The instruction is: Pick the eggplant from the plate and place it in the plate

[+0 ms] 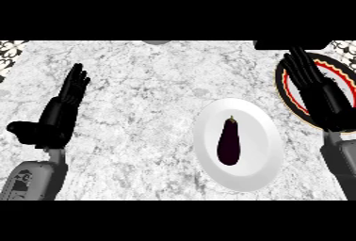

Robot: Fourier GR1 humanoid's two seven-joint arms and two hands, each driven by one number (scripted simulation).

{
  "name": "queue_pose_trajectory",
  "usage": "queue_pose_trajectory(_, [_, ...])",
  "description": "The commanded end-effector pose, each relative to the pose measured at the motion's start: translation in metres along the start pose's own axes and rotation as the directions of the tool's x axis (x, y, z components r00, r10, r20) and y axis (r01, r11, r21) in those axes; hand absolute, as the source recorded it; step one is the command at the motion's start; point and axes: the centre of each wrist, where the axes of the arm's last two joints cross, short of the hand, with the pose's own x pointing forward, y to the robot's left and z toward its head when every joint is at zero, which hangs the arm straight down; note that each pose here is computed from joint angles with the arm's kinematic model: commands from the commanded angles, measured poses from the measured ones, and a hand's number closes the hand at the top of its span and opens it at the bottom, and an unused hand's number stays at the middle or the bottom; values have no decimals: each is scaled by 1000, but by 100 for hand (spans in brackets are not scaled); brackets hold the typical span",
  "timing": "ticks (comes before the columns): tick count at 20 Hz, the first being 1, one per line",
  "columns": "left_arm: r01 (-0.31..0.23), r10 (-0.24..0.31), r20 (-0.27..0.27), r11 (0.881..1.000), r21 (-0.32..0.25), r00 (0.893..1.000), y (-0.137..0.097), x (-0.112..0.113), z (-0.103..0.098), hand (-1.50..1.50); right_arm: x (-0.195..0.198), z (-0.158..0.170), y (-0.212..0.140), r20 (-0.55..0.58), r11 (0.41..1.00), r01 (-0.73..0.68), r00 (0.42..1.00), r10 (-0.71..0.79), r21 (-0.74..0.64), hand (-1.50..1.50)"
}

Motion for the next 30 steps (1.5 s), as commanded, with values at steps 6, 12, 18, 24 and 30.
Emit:
queue_pose_trajectory(6, [65,-47,-273,996,58,961,27,-21,4,0,-40,-10,-3,-302,978,177,944,-135,114,150])
queue_pose_trajectory(12, [18,-3,-335,999,42,942,24,-35,20,0,-87,47,4,-225,980,-140,969,105,-143,-150])
queue_pose_trajectory(18, [12,2,-353,999,35,936,26,-36,23,0,-79,55,-5,-234,944,-278,920,315,177,-150])
queue_pose_trajectory(24, [18,-5,-345,999,36,939,32,-37,10,0,-55,41,-10,-261,866,-392,841,474,310,-150])
queue_pose_trajectory(30, [10,8,-343,999,51,939,16,-42,11,0,-18,15,11,-282,831,-392,809,515,394,-150])
